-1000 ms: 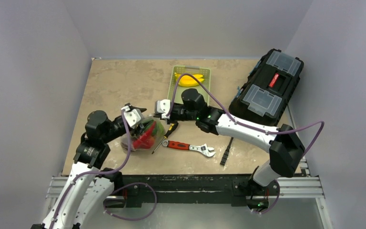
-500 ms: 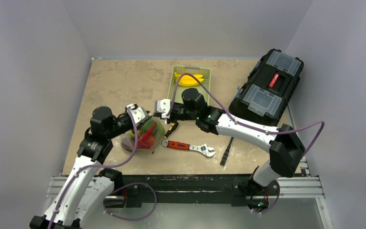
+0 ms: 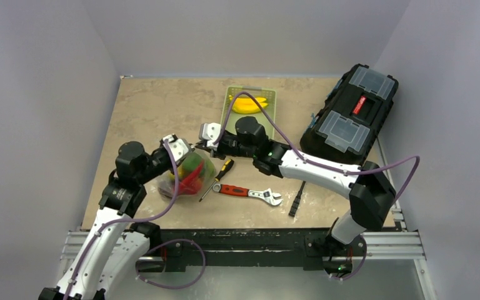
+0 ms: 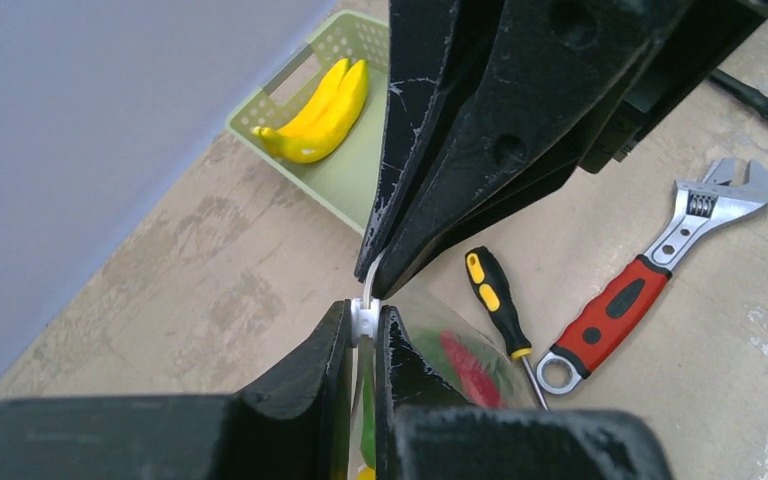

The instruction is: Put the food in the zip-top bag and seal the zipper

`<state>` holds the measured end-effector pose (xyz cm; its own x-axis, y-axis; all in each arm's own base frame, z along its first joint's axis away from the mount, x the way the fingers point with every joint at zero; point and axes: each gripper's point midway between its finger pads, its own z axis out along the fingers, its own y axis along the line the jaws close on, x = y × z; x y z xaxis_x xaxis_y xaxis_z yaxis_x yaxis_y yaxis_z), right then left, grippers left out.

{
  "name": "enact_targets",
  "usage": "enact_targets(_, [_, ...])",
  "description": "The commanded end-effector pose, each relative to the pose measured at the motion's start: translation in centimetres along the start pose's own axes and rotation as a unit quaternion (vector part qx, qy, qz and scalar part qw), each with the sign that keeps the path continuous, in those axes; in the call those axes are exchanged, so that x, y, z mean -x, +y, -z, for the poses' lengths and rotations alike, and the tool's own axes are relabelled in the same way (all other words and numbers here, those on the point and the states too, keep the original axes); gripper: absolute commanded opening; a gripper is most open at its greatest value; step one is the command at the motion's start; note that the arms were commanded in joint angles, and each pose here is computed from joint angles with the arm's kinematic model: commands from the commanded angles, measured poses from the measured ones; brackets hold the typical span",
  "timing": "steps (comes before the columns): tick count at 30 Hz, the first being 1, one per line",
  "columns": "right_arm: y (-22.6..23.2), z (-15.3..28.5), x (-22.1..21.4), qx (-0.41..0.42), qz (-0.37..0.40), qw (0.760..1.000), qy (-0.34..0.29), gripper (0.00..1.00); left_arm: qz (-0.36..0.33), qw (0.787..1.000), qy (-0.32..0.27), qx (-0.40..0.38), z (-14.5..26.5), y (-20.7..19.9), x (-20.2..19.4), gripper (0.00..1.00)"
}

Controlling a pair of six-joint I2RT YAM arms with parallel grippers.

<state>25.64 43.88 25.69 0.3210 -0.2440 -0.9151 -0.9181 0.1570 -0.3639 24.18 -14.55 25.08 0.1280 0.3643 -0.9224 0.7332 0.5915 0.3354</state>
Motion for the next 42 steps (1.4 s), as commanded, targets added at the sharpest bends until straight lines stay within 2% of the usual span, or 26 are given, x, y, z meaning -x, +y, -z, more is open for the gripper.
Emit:
enact_targets(1, [-3.4,-0.6,3.4,-0.092,-0.051,0.993,-0.054,0.0,0.025,0.999,-0.007,0.046,1.1,1.5,1.8,0.0])
enact_targets(7, [-6.7,-0.6,3.2,-0.195,-0.115,0.971,-0.075,0.0,0.091,0.988,0.059,0.106,2.3,3.0,0.0,0.0])
enact_targets(16, [-9.4,-1.9,2.7,-0.24,-0.137,0.957,-0.095,0.0,0.124,0.965,0.135,0.186,5.6,3.9,-2.7,0.0])
enact_targets(29, [-17.0,-2.4,-0.4,-0.298,-0.141,0.938,-0.107,0.0,0.153,0.948,0.203,0.192,8.4,2.2,-4.9,0.0])
enact_targets(31, [-17.7,-2.8,-1.0,-0.292,-0.142,0.94,-0.105,0.0,0.158,0.946,0.214,0.189,8.6,2.0,-5.1,0.0])
enact_targets(34, [-16.0,-4.2,-0.8,-0.201,-0.111,0.97,-0.08,0.0,0.153,0.948,0.207,0.19,8.4,2.2,-4.9,0.0])
enact_targets(35, [-14.8,-4.0,-0.2,-0.17,-0.088,0.979,-0.075,0.02,0.152,0.949,0.201,0.192,8.2,2.4,-4.6,0.0])
enact_targets(36, [-13.5,-3.6,0.4,-0.142,-0.071,0.984,-0.077,0.12,0.149,0.951,0.191,0.192,8.0,2.6,-4.3,0.0])
enact_targets(38, [-11.0,-2.4,1.1,-0.096,-0.038,0.991,-0.087,0.49,0.145,0.956,0.173,0.186,7.3,2.8,-3.6,0.0])
enact_targets(42, [-5.9,-1.1,0.6,-0.011,0.042,0.995,-0.088,0.89,0.143,0.962,0.155,0.174,5.9,3.3,-2.8,0.0])
